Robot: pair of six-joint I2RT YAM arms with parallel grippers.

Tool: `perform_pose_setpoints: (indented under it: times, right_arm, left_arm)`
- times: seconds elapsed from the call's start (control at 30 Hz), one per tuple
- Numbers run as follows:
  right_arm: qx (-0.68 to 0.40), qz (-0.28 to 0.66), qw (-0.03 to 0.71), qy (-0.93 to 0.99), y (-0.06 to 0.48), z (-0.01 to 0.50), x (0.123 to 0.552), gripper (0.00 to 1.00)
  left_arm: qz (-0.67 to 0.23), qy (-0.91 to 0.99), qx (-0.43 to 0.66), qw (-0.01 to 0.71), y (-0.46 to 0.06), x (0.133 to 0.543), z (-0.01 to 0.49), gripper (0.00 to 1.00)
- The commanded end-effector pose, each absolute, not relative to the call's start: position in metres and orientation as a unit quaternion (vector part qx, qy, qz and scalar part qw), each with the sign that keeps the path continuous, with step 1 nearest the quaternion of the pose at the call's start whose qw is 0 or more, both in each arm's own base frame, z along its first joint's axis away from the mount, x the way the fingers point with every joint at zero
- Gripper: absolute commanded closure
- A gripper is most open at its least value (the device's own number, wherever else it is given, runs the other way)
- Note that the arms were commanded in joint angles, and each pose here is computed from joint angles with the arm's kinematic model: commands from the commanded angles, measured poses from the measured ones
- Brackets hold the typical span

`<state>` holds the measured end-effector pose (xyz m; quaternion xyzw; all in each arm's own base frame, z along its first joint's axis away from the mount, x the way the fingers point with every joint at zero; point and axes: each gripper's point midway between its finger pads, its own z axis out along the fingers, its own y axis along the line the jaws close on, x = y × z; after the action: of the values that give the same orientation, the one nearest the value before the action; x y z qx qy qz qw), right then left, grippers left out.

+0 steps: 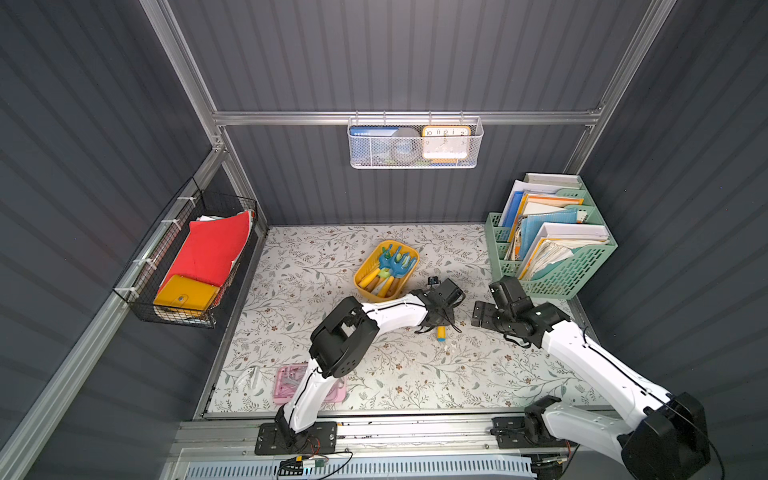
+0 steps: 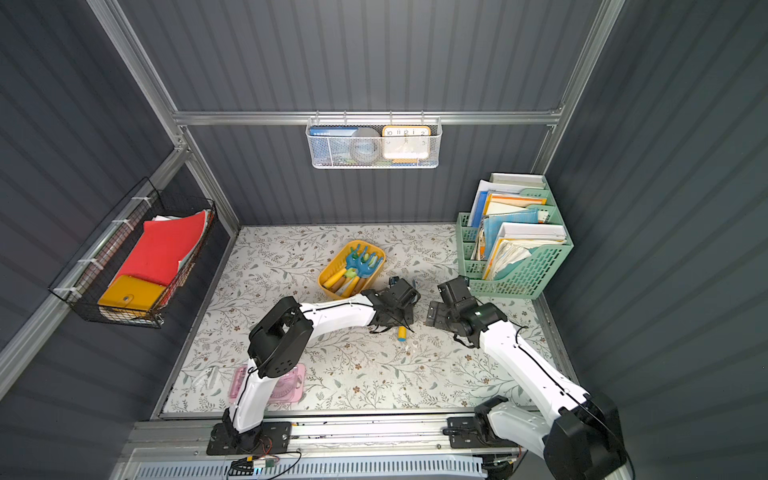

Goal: Take the hand rake out of the storage box
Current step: Place the rake at the center of the board.

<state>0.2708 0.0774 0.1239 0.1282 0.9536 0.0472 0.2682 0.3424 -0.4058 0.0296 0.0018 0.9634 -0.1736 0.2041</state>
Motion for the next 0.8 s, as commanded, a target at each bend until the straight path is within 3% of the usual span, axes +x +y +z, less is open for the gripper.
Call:
perform_pose_setpoints:
  times: [0.0, 0.4, 0.77]
  right_arm:
    - [0.128, 0.047, 0.26, 0.956, 0.078, 0.118, 0.269, 0.03]
    - [0.126, 0.047, 0.252, 0.958, 0.079, 0.114, 0.269, 0.03]
    - [0.124, 0.049, 0.251, 0.959, 0.08, 0.114, 0.269, 0.03]
  left_arm:
    - [-0.165, 0.969, -0.023, 0.184, -0.396, 0.342, 0.011, 0.76]
    - [-0.167, 0.971, -0.038, 0.167, -0.386, 0.349, -0.001, 0.68]
    - [-0.182, 0.966, -0.039, 0.181, -0.389, 0.353, 0.021, 0.59]
